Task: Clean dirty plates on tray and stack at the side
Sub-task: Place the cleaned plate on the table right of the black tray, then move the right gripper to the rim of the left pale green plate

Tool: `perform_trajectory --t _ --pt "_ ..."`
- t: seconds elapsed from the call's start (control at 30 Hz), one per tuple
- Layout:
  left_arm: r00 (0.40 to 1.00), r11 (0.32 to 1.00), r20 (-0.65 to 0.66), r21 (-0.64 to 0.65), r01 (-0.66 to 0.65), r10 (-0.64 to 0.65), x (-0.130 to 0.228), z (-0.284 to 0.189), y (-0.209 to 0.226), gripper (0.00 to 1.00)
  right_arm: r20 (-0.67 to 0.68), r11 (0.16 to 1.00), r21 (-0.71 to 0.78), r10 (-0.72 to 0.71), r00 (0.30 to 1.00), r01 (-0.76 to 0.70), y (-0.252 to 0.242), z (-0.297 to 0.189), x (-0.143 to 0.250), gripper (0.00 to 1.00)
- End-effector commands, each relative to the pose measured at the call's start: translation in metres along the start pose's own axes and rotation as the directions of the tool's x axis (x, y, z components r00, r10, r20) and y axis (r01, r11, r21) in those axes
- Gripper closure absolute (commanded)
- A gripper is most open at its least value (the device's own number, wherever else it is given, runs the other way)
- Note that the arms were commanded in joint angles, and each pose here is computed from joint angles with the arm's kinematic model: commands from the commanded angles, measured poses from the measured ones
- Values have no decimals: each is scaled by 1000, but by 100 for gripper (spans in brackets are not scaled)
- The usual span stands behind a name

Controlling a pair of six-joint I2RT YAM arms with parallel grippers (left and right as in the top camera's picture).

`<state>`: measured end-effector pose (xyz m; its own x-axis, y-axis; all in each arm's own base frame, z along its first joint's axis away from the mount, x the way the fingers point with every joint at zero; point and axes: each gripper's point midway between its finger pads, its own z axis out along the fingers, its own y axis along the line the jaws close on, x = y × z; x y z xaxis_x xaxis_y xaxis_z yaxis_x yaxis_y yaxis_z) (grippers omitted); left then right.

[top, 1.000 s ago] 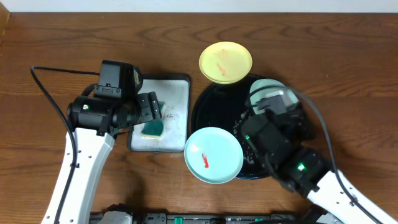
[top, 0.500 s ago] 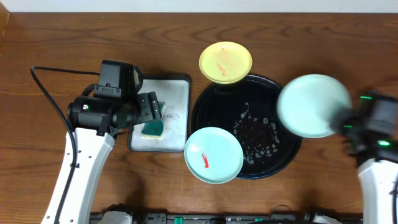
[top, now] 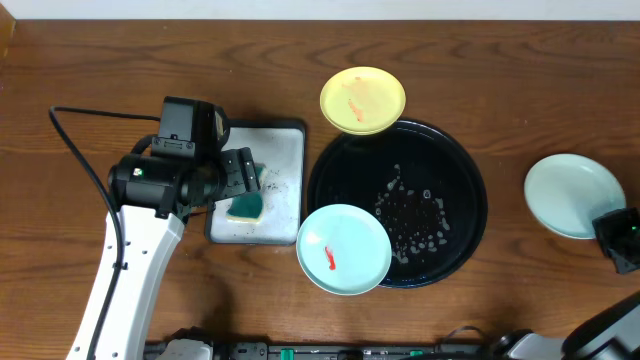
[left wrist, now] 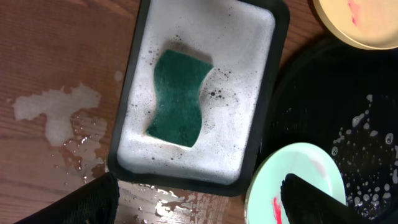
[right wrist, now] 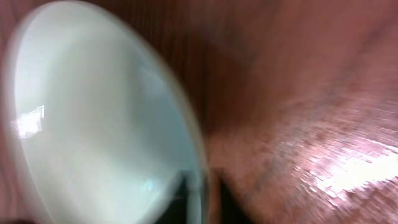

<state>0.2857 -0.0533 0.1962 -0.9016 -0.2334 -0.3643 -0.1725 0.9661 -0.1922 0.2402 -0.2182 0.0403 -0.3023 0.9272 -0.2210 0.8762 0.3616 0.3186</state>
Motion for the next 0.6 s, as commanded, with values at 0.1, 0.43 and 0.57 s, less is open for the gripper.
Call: perform_trajectory --t 0.1,0.43,0.57 --pt "1000 1000 9 5 -6 6 -2 -3 -1 16 -69 910 -403 -133 989 94 71 -19 16 29" --pt "1000 1000 9 6 -6 6 -2 -3 -1 16 -40 599 -598 -686 727 533 146 -99 159 38" --pt "1000 1000 9 6 -6 6 -2 -3 -1 16 -164 462 -464 -883 439 756 121 -80 239 46"
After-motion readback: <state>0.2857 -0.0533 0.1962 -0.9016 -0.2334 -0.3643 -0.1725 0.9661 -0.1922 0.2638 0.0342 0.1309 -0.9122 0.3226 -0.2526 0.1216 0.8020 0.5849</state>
